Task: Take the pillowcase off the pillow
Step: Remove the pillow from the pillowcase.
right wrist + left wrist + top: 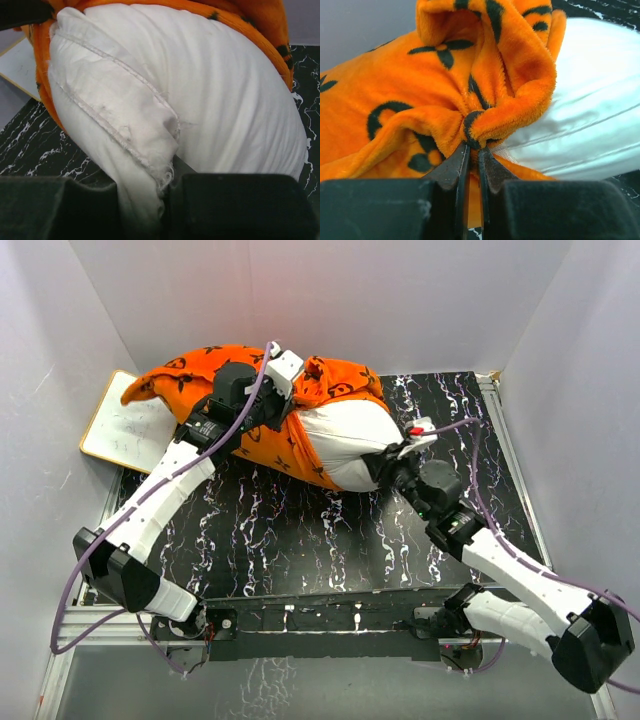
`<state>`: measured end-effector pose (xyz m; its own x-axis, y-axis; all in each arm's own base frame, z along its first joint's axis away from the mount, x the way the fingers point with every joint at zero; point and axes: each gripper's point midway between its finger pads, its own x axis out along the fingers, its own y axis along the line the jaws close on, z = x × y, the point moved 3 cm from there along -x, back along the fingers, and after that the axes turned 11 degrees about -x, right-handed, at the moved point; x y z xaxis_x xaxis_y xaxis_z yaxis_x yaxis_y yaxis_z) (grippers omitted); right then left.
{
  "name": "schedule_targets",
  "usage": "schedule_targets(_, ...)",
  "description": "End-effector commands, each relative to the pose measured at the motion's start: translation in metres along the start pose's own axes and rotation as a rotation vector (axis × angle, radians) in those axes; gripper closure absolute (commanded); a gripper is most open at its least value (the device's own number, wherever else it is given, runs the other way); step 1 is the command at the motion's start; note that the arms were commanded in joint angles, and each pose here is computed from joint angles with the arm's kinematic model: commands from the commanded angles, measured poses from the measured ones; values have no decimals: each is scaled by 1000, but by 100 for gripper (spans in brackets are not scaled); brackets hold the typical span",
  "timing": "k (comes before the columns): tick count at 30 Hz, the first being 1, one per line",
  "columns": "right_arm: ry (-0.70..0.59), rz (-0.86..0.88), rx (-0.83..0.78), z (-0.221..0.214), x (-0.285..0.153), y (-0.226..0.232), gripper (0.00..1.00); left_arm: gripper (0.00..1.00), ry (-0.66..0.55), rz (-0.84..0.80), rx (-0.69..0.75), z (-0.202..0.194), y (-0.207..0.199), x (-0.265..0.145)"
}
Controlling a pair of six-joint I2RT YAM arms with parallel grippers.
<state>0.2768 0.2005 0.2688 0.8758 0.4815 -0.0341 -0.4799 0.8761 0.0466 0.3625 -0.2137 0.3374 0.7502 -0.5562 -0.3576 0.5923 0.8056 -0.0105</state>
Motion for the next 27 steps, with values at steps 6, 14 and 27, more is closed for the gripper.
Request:
schedule_targets(6, -240, -157, 242, 61, -27, -69, 92, 100, -104, 439, 127, 14, 115, -35)
schedule_targets(14, -268, -169, 262, 91, -19, -95, 92, 100, -30, 585, 177, -26, 183, -57)
schedule_targets(27, -299, 179, 108, 171, 31, -15, 92, 20, -208, -209, 224, 102, -23, -100)
